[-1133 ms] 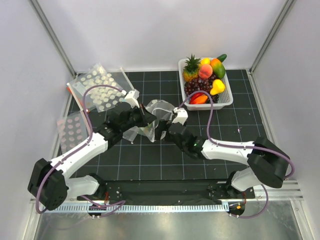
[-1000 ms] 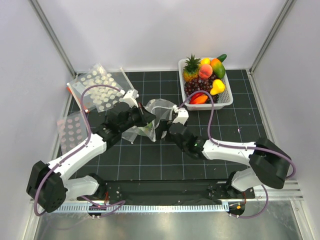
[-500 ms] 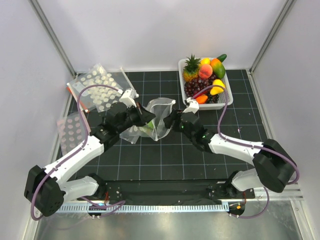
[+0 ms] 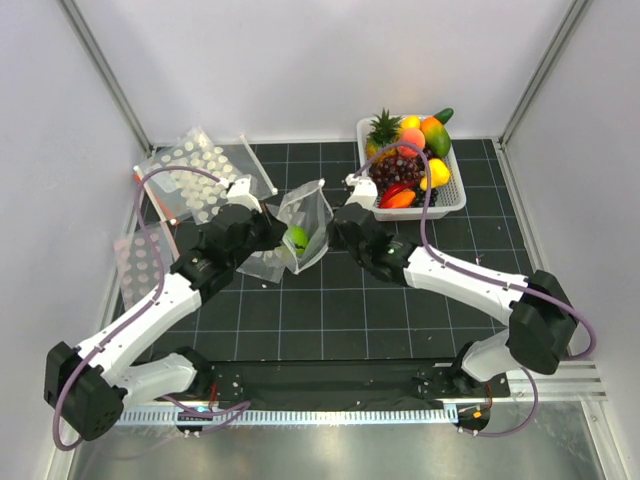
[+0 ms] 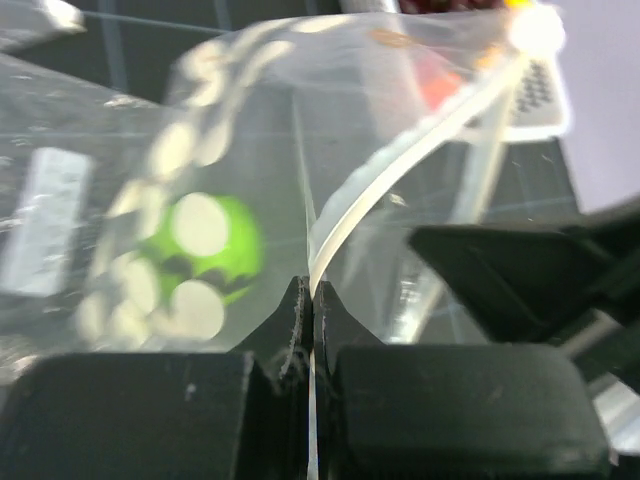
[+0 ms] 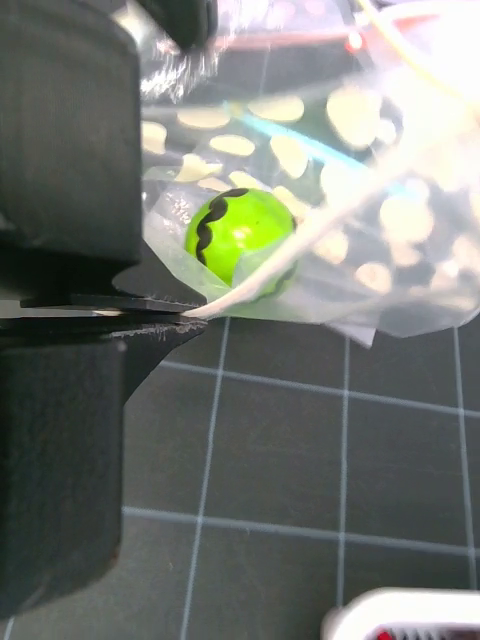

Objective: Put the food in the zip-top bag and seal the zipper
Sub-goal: Adjust the zipper food storage bag at the center of the board, then pick up the fake fruit from the bin.

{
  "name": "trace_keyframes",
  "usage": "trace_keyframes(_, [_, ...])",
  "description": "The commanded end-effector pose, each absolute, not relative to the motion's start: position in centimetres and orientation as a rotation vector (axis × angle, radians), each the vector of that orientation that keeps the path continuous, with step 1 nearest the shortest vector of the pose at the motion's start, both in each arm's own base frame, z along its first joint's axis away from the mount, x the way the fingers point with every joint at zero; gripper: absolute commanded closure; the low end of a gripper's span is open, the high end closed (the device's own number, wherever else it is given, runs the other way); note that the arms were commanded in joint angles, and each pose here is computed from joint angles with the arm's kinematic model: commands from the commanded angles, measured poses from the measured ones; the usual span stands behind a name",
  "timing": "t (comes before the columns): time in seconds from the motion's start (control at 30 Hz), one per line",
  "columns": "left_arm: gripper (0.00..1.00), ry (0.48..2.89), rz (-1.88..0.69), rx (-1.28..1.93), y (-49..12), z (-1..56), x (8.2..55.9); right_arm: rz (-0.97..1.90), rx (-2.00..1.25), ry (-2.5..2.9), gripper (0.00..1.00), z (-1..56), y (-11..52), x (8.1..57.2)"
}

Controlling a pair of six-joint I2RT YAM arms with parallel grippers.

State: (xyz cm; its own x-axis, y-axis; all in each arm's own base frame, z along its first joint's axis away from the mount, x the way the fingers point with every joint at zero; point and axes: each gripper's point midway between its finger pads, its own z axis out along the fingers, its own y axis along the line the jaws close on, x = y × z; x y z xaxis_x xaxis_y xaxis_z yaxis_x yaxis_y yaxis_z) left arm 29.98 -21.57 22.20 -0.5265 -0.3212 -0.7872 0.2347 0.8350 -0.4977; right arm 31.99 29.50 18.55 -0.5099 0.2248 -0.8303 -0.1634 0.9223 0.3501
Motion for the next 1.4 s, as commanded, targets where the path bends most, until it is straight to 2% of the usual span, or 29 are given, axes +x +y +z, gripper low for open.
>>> trace_keyframes(0.0, [1.00,1.902,-0.448,-0.141,-16.9,26.2,30.8,0.340,0.027,2.038,0.99,20.4,28.6,33.3])
trace_keyframes(0.1, [1.00,1.867,-0.310,-0.177,-14.4,27.2,30.1,0.449,-0.045,2.058,0.99,20.5,31.8,33.6])
trace_keyframes(0.23, [1.00,1.836,-0.241,-0.144,-14.5,28.1,29.3,0.639,-0.109,2.062,0.99,20.2,34.9,33.4])
trace_keyframes(0.47, [1.00,1.952,-0.232,-0.055,-17.9,24.6,31.0,0.636,-0.021,2.173,0.99,16.7,31.9,35.8])
trace_keyframes(0.63, [1.00,2.032,-0.198,-0.012,-19.6,21.7,32.5,0.510,0.001,2.220,0.91,13.7,29.3,36.9])
trace_keyframes(0.67, [1.00,2.040,-0.207,-0.007,-19.9,21.4,32.6,0.502,-0.001,2.218,0.82,13.6,29.1,37.0])
trace_keyframes(0.73, [1.00,2.048,-0.288,0.017,-21.2,20.9,32.7,0.500,-0.008,2.206,0.78,14.0,28.9,37.0])
trace_keyframes(0.8, [1.00,2.053,-0.386,0.037,-22.5,20.8,32.5,0.493,-0.013,2.199,0.53,14.2,28.6,36.8])
trace_keyframes(0.87, [1.00,2.056,-0.415,0.027,-22.6,20.9,32.4,0.509,-0.011,2.166,0.38,15.2,28.2,36.6])
trace_keyframes(0.9, [1.00,2.053,-0.433,0.027,-22.7,21.1,32.3,0.518,-0.007,2.147,0.26,15.7,28.0,36.5])
trace_keyframes(1.17, [1.00,2.058,-0.430,-0.010,-22.0,21.1,32.3,0.540,0.120,2.026,0.22,19.9,22.5,36.8])
trace_keyframes(1.33, [1.00,2.077,-0.440,-0.017,-22.0,20.7,32.3,0.470,0.272,1.961,0.01,21.5,18.1,38.2])
trace_keyframes(1.37, [1.00,2.074,-0.446,-0.018,-22.1,20.8,32.3,0.426,0.309,1.964,0.00,21.5,17.2,38.5])
